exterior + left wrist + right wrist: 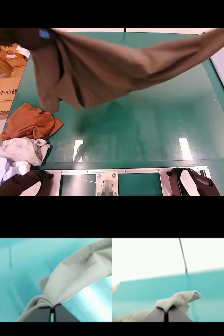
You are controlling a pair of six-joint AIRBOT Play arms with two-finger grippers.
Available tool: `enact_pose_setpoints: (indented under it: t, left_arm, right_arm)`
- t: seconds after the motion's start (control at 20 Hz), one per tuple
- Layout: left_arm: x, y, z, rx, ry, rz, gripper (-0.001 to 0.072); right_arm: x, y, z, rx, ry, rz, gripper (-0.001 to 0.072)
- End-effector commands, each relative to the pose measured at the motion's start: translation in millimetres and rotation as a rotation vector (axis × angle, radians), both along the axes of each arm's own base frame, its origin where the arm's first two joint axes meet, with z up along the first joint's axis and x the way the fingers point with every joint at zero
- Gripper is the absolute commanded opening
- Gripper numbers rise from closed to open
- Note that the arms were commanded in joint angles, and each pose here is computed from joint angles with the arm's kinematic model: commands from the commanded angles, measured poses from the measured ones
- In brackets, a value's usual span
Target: Fold the shirts.
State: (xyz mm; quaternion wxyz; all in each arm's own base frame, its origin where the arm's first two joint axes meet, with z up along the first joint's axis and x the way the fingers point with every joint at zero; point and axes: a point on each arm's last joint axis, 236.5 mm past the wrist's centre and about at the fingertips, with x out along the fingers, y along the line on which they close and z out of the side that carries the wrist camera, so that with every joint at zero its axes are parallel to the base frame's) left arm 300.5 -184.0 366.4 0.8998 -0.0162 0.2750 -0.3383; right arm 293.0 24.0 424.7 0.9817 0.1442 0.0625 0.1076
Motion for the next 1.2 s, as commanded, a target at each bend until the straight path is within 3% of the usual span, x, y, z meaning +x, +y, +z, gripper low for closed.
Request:
enact_pose_setpoints:
  t: [0.0,0.2,0.45,0.75,0.95,1.1,1.15]
  left_arm:
    - [-49,5,41,0.024,-0.096,-0.067,0.0029]
    - [-53,5,11,0.073,0.006,-0.094,0.0029]
    - [-9,-7,-72,0.096,0.186,-0.096,0.0029]
    - [63,-55,-250,-0.065,0.485,-0.093,0.0029]
    - [90,-77,-353,-0.149,0.686,-0.072,0.0029]
    - [106,-77,-397,-0.170,0.743,-0.016,0.0030]
    - [110,-73,-401,-0.170,0.744,0.000,0.0203]
  right_arm:
    - [-78,11,90,-0.082,-0.270,-0.122,0.0013]
    - [-87,-14,80,-0.110,-0.224,-0.248,0.0013]
    - [8,-58,-19,-0.011,0.073,-0.235,0.0013]
    - [136,-74,-251,0.195,0.580,-0.099,0.0013]
    - [163,-56,-390,0.239,0.867,-0.031,0.0013]
    - [170,-64,-439,0.263,0.946,-0.054,0.0013]
    - [172,-73,-445,0.263,0.947,-0.077,0.0035]
